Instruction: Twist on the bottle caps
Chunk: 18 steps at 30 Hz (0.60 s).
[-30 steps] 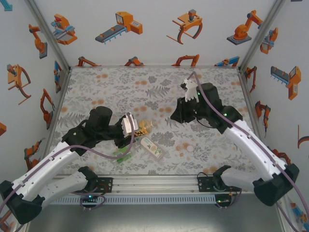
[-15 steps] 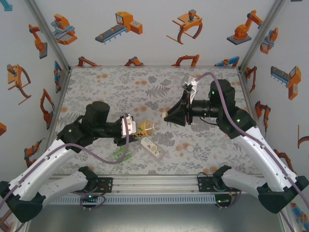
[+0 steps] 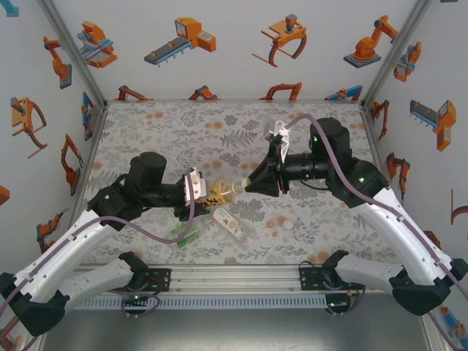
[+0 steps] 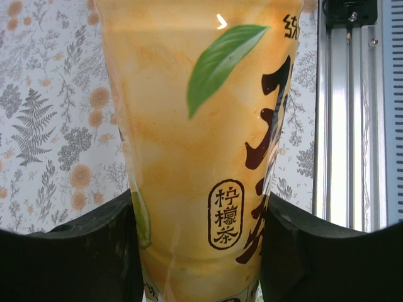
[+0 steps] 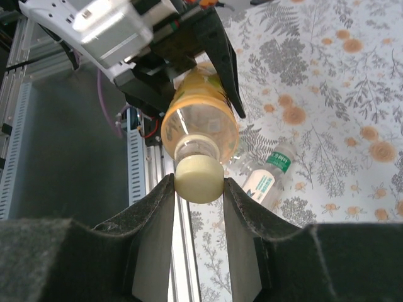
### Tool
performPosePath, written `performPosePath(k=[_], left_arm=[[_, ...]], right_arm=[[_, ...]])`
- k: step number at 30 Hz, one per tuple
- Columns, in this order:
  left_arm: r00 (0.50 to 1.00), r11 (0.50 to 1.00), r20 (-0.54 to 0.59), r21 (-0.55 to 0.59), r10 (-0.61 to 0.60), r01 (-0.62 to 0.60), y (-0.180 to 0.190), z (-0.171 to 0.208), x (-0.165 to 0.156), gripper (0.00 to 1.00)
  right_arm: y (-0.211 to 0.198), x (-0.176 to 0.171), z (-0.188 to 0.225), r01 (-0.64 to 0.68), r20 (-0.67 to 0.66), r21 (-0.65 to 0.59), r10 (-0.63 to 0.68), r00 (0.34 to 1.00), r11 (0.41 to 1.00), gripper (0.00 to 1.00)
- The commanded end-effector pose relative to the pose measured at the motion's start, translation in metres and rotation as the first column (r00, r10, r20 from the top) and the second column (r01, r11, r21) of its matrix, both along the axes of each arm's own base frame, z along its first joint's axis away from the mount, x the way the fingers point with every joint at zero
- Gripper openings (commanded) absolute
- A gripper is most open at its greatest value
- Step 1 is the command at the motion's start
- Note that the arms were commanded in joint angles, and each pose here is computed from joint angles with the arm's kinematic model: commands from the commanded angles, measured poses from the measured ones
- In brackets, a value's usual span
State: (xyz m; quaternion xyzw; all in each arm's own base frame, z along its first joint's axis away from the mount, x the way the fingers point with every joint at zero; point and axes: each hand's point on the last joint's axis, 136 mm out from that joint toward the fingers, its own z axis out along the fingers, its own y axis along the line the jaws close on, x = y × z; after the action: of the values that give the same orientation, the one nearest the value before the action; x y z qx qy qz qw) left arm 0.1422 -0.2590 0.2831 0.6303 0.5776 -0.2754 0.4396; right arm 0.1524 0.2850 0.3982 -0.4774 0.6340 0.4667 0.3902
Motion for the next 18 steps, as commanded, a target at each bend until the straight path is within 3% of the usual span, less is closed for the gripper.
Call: performPosePath(k=[1,18], left_arm=[[1.0,0.999,0.0,-0.031,-0.023,0.023,-0.0013,0.0066,-0.0064,0.0],[0.999,0.999,-0.005,-0.02,-0.036,0.036,-0.0027,0.0033,-0.0069,0.0]], right_arm=[[0.0015,0.0005,0.0041,0.004,0.032,-0.008,-0.004,0.999,1.0,0.0],[0.0111,-0.0071,0.006,-0.045,0.006,-0.012,0.045,0.999,0.999,0.0]])
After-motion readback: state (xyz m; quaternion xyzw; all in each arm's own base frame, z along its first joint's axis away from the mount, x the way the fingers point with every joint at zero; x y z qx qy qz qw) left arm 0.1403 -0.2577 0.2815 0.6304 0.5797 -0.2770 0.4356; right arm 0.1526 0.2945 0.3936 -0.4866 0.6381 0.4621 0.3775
